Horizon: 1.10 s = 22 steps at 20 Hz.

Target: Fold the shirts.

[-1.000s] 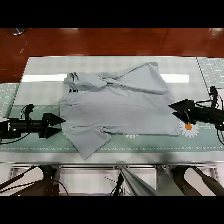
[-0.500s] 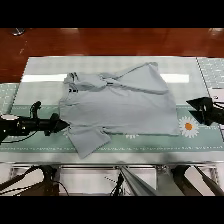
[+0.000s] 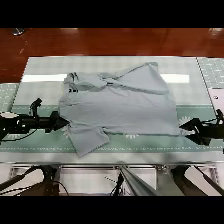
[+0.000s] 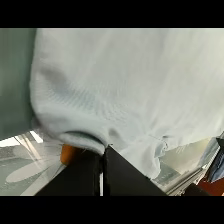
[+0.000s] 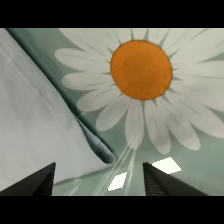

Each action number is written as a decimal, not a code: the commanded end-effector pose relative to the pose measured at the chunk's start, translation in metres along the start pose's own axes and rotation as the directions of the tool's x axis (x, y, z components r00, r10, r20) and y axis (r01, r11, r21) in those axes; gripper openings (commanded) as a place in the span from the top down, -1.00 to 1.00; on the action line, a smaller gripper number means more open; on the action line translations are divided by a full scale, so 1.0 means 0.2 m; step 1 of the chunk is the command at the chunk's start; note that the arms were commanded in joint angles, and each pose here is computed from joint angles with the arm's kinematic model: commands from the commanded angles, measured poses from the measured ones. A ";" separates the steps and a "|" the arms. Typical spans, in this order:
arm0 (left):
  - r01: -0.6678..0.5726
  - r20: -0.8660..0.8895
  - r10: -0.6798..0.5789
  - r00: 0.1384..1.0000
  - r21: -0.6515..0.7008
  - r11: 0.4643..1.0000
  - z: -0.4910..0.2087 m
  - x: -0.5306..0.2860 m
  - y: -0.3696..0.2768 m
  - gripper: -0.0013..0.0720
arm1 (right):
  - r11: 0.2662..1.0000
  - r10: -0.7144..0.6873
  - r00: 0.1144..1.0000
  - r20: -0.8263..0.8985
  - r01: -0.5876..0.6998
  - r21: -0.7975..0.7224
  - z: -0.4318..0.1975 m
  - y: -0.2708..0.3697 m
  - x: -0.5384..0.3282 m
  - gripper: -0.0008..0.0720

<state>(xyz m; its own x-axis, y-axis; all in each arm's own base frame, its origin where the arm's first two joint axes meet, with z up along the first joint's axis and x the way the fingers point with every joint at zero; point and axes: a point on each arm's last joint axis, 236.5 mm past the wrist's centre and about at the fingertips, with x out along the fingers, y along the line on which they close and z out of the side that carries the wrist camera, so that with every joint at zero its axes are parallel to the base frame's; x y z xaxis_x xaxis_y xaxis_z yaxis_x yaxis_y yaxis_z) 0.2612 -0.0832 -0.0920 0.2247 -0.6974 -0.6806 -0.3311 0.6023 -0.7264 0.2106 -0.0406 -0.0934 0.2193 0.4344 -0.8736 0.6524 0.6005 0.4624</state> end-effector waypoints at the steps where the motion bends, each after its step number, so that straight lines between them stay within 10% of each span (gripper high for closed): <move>1: 0.000 0.004 0.000 1.000 0.002 1.000 0.01 0.00 0.00 0.91 | 0.999 0.044 0.993 -0.112 -0.047 -0.025 -0.08 0.08 0.13 -0.71; 5: -0.010 0.020 0.010 1.000 0.002 1.000 0.03 0.00 0.01 0.91 | 0.992 0.106 0.989 -0.102 -0.113 -0.060 -0.03 0.25 0.21 -0.63; 7: -0.009 0.020 0.009 1.000 0.002 1.000 0.03 0.00 0.01 0.91 | 0.981 0.108 0.989 -0.097 -0.121 -0.150 -0.01 0.33 0.20 0.90; 12: 0.131 0.105 -0.139 0.985 0.079 0.988 0.20 -0.13 -0.29 0.91 | 0.894 0.187 0.982 -0.009 -0.174 -0.414 0.21 0.82 -0.14 0.91; 16: 0.260 0.341 -0.447 0.827 0.473 0.842 0.52 -0.74 -1.21 0.91 | 0.722 0.408 0.870 0.278 -0.120 -0.682 0.40 1.57 -0.92 0.91; 22: -0.288 0.614 -0.415 0.671 0.732 0.618 0.18 -1.65 -1.90 0.91 | 0.547 0.625 0.589 0.513 0.138 -0.825 -0.10 1.85 -1.94 0.91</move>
<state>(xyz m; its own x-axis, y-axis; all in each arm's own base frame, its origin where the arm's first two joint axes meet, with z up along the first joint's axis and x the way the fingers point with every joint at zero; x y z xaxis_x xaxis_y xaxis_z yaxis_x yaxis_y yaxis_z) 0.3850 -0.0857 0.3121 0.7173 -0.6478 -0.2567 0.4312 0.7021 -0.5667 0.4039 0.0181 0.3282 0.8103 0.3588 -0.4633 -0.1741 0.9024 0.3943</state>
